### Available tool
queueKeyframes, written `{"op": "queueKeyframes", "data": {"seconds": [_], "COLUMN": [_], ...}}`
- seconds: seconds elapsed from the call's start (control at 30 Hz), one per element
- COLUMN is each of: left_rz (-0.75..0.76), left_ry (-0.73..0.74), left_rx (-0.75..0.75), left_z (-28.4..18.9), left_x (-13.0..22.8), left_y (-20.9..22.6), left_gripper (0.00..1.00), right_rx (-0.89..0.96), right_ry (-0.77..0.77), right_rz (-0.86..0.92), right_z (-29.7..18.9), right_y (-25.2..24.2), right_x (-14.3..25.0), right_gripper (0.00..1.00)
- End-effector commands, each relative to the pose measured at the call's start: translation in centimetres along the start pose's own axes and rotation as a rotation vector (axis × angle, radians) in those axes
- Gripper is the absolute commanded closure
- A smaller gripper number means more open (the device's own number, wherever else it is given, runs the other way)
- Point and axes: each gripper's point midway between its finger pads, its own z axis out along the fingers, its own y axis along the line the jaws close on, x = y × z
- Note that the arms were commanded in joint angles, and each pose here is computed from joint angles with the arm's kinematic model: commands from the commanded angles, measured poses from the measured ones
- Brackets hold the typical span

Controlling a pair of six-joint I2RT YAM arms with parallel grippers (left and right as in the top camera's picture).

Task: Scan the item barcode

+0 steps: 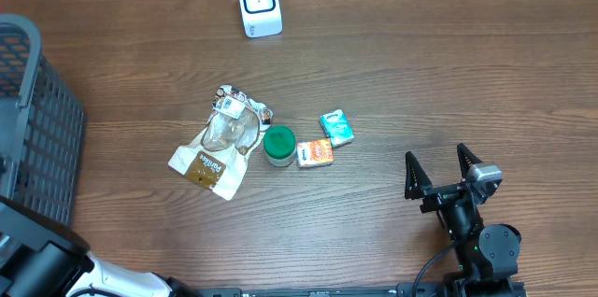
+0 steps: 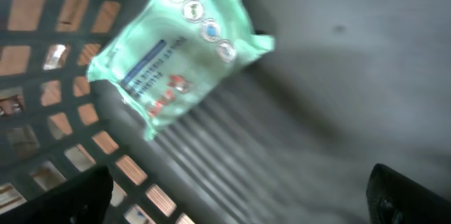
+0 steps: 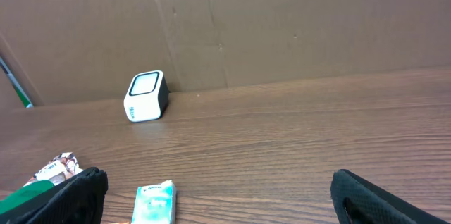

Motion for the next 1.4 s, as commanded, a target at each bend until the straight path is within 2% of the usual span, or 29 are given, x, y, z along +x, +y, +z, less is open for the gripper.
{"op": "queueKeyframes", "data": {"seconds": [0.0,0.17,0.37,0.6,0.9,1.1,1.37], "left_rz": [0.026,0.018,0.104,0.162,0.108,0.152,0.174], "left_ry": [0.023,-0.020,-0.062,-0.112,-0.142,-0.157,-0.118], "left_rx": [-0.056,-0.080,-0.104,-0.147,-0.171,-0.014,0.038], "left_z": [1.3,2.4,3.3,3.2,3.8,6.2,9.3], "left_x": [0.9,0.3,-0.5,-1.9,-2.3,-2.3,-2.0], "left_y": [1.0,1.4,1.4,2.3,4.5,2.2,0.6], "left_gripper": [0.03,0.02,0.07,0.06,0.05,0.05,0.05], "right_rx": [0.004,0.004,0.004,0.004,0.004,0.004,0.004], "right_ry": [-0.004,-0.004,-0.004,-0.004,-0.004,-0.004,-0.004], "right_rz": [-0.002,-0.002,-0.002,-0.002,-0.002,-0.002,-0.002], "right_z": [0.0,0.0,0.0,0.0,0.0,0.0,0.0], "right_y": [-0.1,-0.1,-0.1,-0.1,-0.1,-0.1,-0.1], "right_x": [0.2,0.2,0.2,0.2,0.2,0.2,0.2], "right_gripper": [0.00,0.00,0.00,0.00,0.00,0.00,0.00]}}
